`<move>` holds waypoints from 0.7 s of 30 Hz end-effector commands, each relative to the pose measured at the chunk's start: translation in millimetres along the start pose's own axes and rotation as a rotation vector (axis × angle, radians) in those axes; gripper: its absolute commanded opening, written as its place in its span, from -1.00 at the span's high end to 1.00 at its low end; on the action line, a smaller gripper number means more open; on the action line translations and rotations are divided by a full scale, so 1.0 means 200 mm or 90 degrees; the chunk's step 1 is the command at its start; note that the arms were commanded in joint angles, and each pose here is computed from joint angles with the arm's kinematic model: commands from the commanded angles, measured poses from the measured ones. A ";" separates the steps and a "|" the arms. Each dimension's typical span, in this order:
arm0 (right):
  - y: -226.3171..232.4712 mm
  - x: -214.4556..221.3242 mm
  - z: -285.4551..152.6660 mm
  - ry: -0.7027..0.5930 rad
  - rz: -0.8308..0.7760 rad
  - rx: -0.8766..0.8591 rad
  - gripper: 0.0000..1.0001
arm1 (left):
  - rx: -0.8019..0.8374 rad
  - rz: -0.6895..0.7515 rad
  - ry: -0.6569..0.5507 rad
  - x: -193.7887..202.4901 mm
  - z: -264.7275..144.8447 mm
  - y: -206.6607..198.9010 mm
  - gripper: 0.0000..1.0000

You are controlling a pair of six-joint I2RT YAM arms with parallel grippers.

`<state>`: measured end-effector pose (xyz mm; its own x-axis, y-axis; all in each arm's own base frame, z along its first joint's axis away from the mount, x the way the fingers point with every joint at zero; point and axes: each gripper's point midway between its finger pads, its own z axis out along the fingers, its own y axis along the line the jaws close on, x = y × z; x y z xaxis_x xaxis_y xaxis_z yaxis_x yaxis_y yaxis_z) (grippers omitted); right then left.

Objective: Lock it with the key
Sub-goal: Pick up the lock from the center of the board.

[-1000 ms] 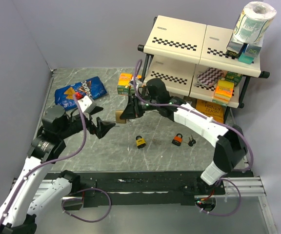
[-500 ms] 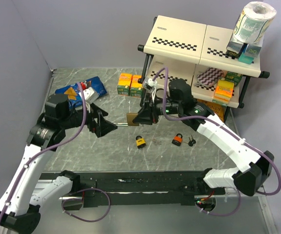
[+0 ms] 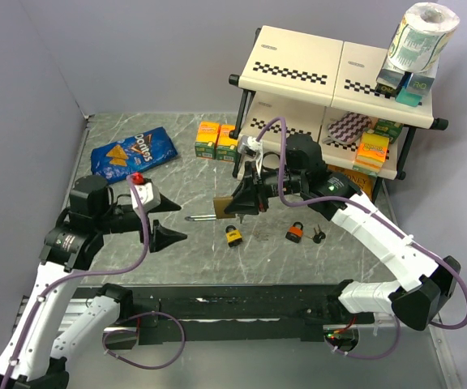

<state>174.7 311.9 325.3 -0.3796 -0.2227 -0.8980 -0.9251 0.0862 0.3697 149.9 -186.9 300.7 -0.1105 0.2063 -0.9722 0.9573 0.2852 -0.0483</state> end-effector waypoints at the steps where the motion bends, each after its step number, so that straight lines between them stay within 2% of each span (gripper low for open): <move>1: 0.18 -0.16 -0.06 -0.052 -0.061 -0.076 1.00 | 0.007 0.083 -0.014 0.00 0.03 0.05 -0.56; 7: 0.20 -0.16 -0.05 -0.057 -0.040 -0.096 1.00 | -0.001 0.128 -0.008 0.05 0.06 0.10 -0.40; 16: 0.19 -0.17 -0.03 -0.059 -0.007 -0.098 1.00 | 0.040 0.113 -0.014 0.06 0.13 0.06 0.02; 21: 0.18 -0.17 -0.02 -0.059 0.006 -0.099 1.00 | 0.050 0.120 -0.009 0.09 0.17 0.05 0.13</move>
<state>160.0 315.7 340.2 -0.4597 -0.1980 -0.8657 -0.8847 0.0177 0.4658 164.1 -205.3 271.0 0.0191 0.2518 -0.9676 0.9788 0.1926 0.0694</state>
